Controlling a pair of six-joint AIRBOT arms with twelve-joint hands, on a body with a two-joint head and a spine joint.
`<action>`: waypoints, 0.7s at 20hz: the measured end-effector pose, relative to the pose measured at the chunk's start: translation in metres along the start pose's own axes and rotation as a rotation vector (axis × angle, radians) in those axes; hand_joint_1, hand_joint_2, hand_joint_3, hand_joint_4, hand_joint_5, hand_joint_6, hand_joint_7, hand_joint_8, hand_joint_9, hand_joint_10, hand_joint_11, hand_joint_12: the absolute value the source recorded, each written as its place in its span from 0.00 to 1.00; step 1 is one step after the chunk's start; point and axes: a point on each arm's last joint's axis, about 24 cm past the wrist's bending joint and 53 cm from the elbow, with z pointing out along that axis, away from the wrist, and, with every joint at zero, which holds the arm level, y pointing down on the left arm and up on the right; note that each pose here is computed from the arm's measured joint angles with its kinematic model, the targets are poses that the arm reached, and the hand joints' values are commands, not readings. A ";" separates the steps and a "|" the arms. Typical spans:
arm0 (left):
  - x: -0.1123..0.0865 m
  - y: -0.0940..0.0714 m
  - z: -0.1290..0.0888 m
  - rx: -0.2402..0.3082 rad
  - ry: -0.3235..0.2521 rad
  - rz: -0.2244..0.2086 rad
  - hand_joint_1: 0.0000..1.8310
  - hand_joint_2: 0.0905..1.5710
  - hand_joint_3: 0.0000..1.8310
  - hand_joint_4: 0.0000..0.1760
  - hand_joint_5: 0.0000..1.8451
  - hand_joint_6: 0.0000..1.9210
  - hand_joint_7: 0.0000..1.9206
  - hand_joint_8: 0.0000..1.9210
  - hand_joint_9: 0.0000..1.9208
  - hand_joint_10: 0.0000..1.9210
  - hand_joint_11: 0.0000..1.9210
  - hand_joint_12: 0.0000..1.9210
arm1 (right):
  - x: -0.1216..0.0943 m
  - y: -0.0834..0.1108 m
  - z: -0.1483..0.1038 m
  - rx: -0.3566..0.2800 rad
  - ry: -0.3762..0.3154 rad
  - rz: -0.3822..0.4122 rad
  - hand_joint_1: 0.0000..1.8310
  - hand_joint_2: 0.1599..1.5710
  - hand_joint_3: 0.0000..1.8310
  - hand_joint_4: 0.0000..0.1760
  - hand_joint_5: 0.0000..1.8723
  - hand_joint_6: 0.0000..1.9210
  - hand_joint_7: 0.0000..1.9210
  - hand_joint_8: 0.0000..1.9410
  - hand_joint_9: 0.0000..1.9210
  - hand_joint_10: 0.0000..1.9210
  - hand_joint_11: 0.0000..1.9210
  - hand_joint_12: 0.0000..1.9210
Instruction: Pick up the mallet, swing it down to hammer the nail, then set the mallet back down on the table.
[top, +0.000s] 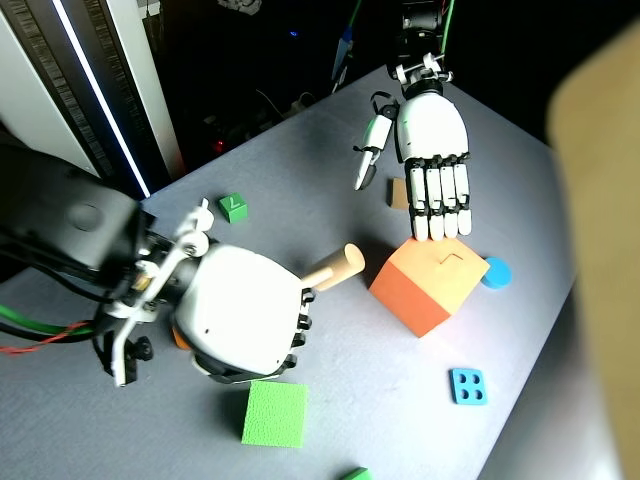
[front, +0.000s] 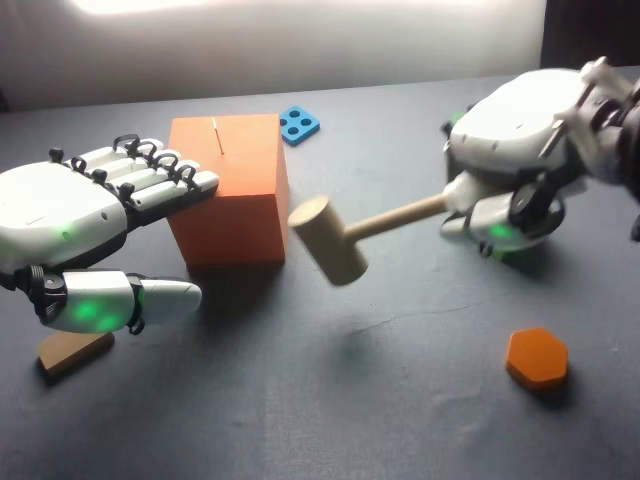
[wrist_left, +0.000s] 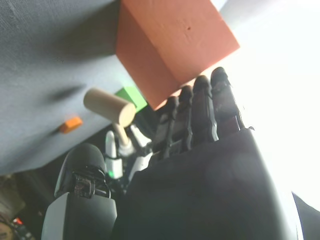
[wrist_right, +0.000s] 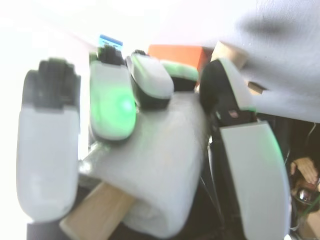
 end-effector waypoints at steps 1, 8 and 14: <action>0.000 0.000 0.000 0.000 0.000 0.000 0.00 0.79 0.00 0.00 0.05 0.00 0.05 0.00 0.02 0.00 0.00 0.00 | -0.002 -0.005 -0.003 0.015 -0.005 0.001 0.33 1.00 0.03 0.00 0.76 1.00 0.86 1.00 0.90 1.00 0.99 1.00; 0.002 0.001 0.000 -0.004 0.005 -0.001 0.00 0.78 0.00 0.00 0.03 0.00 0.03 0.00 0.00 0.00 0.00 0.00 | -0.054 0.007 -0.019 -0.010 -0.125 0.040 0.34 1.00 0.05 1.00 0.79 1.00 0.89 1.00 0.93 1.00 1.00 1.00; 0.002 0.001 0.000 -0.004 0.006 -0.004 0.00 0.78 0.00 0.00 0.01 0.00 0.00 0.00 0.00 0.00 0.00 0.00 | -0.097 0.064 -0.029 -0.202 -0.338 -0.099 0.31 1.00 0.05 1.00 0.78 1.00 0.86 1.00 0.91 1.00 0.97 1.00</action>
